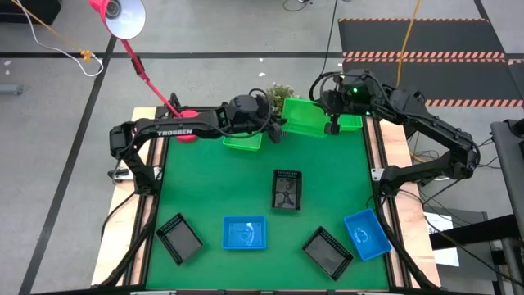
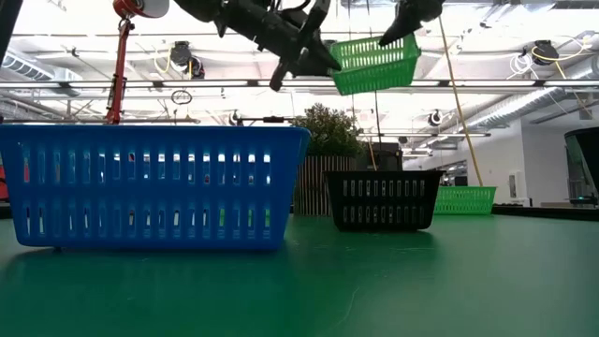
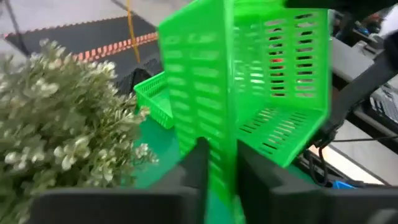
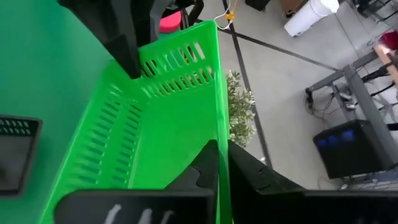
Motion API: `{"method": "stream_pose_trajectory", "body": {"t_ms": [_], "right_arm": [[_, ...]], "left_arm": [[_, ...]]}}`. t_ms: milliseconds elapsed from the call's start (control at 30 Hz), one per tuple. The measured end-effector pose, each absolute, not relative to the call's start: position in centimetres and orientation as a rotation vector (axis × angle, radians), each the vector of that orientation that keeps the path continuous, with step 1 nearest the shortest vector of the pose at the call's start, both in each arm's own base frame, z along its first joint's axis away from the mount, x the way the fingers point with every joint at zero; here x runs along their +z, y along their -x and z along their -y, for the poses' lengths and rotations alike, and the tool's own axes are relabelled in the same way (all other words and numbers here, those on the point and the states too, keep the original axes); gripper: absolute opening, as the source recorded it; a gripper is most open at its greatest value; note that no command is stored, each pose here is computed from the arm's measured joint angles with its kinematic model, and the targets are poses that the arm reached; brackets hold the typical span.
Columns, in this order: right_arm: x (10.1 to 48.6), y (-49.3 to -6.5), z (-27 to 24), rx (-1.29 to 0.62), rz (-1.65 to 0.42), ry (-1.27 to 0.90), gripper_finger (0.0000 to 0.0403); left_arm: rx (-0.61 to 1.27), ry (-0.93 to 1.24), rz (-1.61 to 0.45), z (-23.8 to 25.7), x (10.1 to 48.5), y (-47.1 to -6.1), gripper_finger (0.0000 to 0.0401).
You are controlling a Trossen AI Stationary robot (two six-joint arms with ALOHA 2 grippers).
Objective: Stack baskets by color
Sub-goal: Stack the bottom left green bin on the top green bin
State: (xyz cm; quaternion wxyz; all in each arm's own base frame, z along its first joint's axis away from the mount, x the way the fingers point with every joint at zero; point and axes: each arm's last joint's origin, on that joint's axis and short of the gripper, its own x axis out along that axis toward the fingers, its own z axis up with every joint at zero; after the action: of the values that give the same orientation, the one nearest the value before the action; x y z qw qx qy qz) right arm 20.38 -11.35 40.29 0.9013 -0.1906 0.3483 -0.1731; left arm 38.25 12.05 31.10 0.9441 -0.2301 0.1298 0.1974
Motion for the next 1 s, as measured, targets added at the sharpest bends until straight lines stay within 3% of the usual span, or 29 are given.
{"method": "stream_pose_trajectory", "body": {"t_ms": [67,167,400,500,733,1000], "right_arm": [[40.3,-20.4,11.4,-0.389,-0.707,0.321,0.0025],[40.2,-20.5,11.0,-0.477,-0.703,0.221,0.0053],[39.4,-22.6,9.8,-0.59,-0.717,0.127,0.0168],[39.9,-25.0,9.6,-0.633,-0.686,0.097,0.02],[41.4,-30.3,9.7,-0.642,-0.718,0.291,0.0193],[40.3,-30.9,10.7,-0.561,-0.82,0.269,0.0138]], "left_arm": [[0.427,0.522,-0.28,-12.4,30.8,-38.0,0.0015],[0.459,0.564,-0.32,-12.9,30.4,-37.7,0.001],[0.524,0.561,-0.345,-13.2,30.0,-37.4,0.0006],[0.539,0.55,-0.342,-13.1,30.1,-37.4,0.0007],[0.562,0.53,-0.361,-13.0,29.9,-37.4,0.0006],[0.555,0.52,-0.361,-12.7,29.9,-37.5,0.0007]]}}
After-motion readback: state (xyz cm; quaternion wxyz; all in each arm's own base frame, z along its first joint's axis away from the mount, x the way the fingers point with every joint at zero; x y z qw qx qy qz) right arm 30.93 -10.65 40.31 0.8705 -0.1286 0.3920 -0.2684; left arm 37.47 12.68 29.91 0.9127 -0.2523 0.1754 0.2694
